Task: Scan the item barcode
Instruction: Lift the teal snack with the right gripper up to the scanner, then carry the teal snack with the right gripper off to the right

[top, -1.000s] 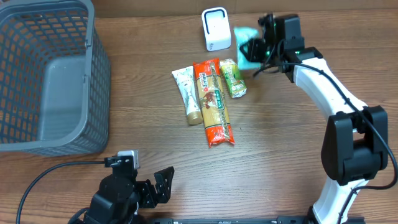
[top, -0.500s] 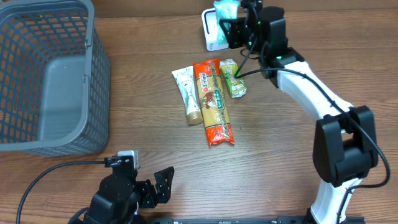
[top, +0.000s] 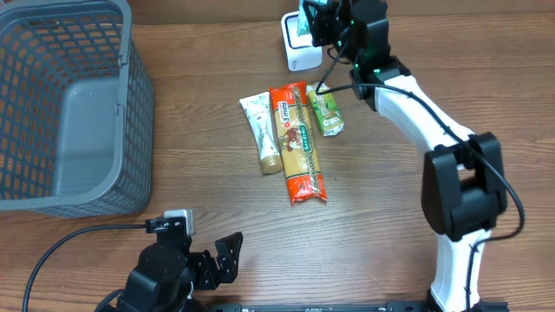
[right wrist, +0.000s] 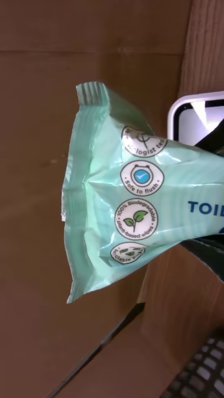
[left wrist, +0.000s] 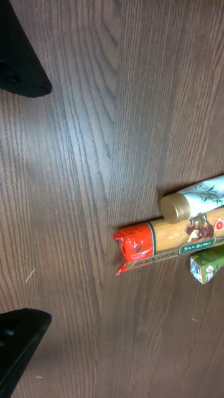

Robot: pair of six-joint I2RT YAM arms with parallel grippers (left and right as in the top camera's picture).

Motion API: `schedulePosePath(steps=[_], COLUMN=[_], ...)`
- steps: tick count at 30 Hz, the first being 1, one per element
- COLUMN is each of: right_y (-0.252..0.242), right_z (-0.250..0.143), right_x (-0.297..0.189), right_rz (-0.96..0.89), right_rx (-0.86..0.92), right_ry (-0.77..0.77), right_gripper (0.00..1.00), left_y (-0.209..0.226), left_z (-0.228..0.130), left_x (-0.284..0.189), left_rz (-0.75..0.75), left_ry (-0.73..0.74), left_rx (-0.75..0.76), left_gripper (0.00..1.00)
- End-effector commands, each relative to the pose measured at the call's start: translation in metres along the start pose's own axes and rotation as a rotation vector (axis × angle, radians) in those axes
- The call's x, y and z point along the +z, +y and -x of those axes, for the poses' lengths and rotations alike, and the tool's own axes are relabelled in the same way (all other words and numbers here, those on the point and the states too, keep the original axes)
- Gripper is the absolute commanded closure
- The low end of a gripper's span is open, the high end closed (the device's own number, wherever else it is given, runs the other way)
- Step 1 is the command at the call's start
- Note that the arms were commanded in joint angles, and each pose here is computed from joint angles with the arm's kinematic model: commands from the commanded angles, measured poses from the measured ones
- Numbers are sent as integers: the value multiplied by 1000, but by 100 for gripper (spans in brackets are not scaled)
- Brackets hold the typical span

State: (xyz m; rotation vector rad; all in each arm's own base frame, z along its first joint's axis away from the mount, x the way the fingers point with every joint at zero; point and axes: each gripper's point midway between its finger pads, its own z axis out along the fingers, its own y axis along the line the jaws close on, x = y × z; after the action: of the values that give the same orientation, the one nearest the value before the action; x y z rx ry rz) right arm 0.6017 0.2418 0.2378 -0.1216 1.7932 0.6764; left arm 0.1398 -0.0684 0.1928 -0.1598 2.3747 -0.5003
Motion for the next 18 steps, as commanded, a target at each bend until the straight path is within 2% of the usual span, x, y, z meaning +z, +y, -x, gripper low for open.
schedulePosePath(steps=[1,4,9,14,18], right_y=[-15,-17,-25,-32,-29], right_z=[-22,-35,-45,-54,-55], right_x=[26,39,48,50,51], right_rz=[-28,-17,-36,-62,-57], right_rx=[33,60,60,63,62], right_ry=[41,87,88,102,103], right_gripper=[82,84,81,88,88], left_y=[-1,-1,-1,-1,-1], left_z=[-1,-1,-1,-1,-1], left_x=[0,0,0,0,0], left_rz=[-7,-6,-7,-7,-6], left_ry=[2,1,2,2,1], left_rx=[-4,-4,-4,-4,-4], left_gripper=[1,0,1,0,0])
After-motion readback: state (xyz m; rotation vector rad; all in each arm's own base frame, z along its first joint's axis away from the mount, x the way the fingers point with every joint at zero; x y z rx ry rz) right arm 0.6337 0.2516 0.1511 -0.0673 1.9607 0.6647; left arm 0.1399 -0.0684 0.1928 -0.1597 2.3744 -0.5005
